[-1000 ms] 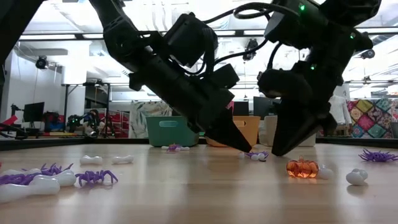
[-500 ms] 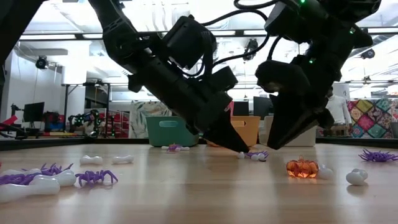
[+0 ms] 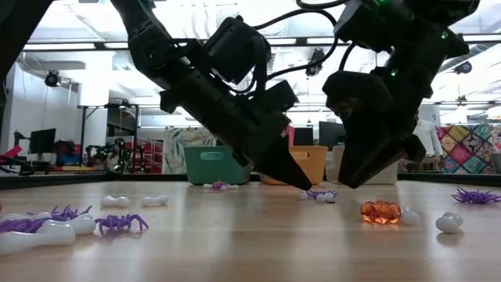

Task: Sort Halloween decoration
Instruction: Put the purple spider toy into the gray bin

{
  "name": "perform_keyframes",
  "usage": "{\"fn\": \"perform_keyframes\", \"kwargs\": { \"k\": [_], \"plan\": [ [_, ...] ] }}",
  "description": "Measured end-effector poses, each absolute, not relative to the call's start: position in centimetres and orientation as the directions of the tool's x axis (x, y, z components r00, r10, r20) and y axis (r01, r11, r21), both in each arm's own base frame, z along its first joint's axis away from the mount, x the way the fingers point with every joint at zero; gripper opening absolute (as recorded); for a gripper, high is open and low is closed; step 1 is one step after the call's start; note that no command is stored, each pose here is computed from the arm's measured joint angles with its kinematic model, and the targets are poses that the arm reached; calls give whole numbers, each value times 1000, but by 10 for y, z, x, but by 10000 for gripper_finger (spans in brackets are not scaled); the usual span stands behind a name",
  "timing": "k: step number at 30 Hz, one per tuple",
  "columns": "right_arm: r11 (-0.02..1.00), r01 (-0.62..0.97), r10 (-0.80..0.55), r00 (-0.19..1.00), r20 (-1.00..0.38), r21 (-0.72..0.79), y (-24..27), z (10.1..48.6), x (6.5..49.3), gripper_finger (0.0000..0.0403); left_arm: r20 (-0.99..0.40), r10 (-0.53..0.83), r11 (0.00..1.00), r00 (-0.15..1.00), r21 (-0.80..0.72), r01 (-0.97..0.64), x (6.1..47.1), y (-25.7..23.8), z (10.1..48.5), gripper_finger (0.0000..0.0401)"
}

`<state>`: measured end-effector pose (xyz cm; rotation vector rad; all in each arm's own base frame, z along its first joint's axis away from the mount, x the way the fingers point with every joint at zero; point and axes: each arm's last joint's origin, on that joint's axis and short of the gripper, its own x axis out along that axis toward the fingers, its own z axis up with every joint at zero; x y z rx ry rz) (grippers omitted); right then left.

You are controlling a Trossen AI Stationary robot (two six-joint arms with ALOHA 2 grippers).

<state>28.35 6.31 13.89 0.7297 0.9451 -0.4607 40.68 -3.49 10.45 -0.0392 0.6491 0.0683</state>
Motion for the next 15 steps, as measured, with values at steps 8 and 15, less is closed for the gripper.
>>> {"fn": "perform_keyframes", "kwargs": {
  "k": [8,15],
  "plan": [
    [709,625,-66,521,-851,327,61,155,273,146,-573,26,999,819,-12,-40,408,-36,111,36],
    [694,626,-80,558,-826,356,62,147,277,160,-592,35,999,805,-8,-49,410,-33,94,36]
  ]
}}
